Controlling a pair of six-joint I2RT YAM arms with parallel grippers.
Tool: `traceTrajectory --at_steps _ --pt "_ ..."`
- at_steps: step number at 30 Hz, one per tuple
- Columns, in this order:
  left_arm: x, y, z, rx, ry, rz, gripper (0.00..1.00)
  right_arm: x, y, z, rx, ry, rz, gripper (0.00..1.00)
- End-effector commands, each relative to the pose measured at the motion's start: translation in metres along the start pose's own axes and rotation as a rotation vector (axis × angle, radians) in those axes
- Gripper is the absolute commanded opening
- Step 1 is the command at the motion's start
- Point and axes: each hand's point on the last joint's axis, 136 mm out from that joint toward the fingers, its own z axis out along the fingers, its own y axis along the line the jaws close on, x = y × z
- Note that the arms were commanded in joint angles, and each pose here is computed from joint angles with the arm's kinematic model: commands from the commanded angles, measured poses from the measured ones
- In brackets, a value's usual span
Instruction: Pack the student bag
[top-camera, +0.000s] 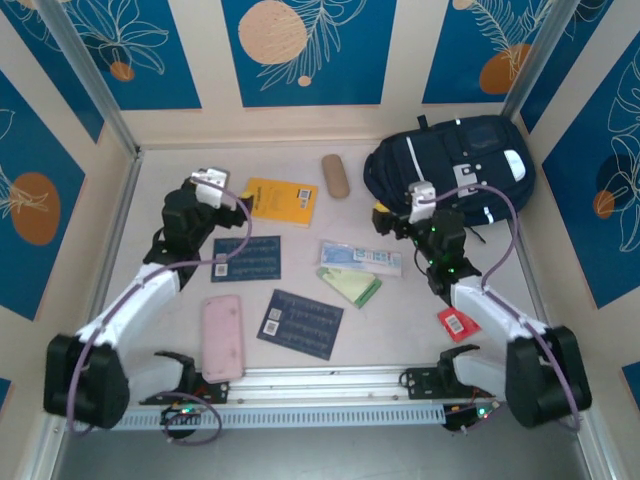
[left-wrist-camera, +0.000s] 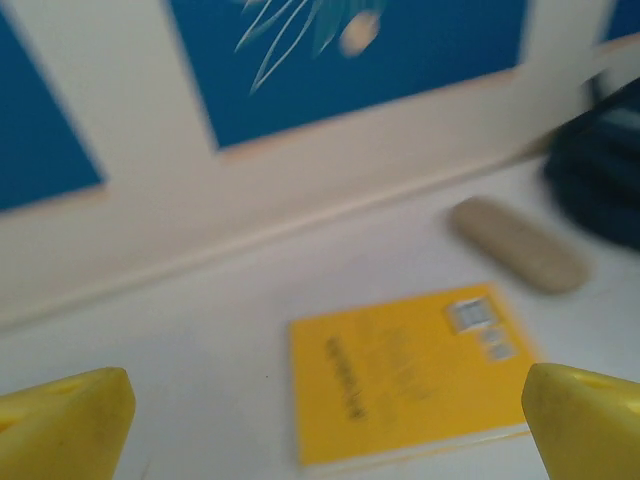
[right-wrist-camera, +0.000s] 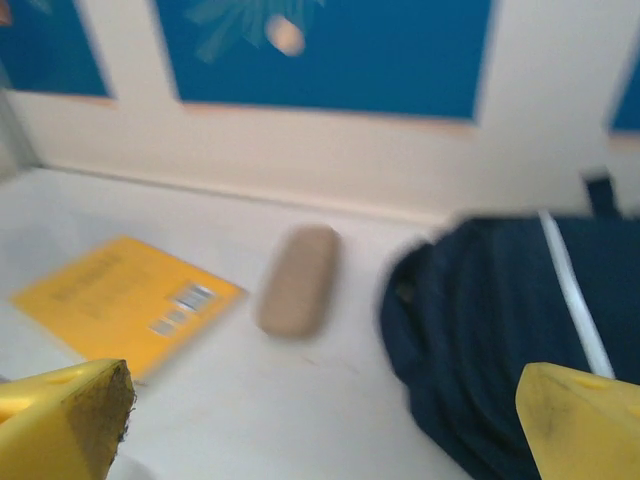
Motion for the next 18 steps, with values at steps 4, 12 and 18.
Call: traceTrajectory --at_steps 4,12,18 --pt "-0.040 -0.073 -0.062 0.195 0.059 -0.059 1.00 -0.058 0.084 -0.036 -0.040 0.035 -0.061 0.99" --pt "-0.017 -0.046 -0.131 0.016 0.337 -0.332 1.00 -0.094 0.087 -0.095 -0.110 0.223 0.179 0.99" --pt "0.009 -0.063 -0.127 0.073 0.420 -0.399 1.00 -0.079 0.036 -0.082 -0.017 0.295 0.521 0.99"
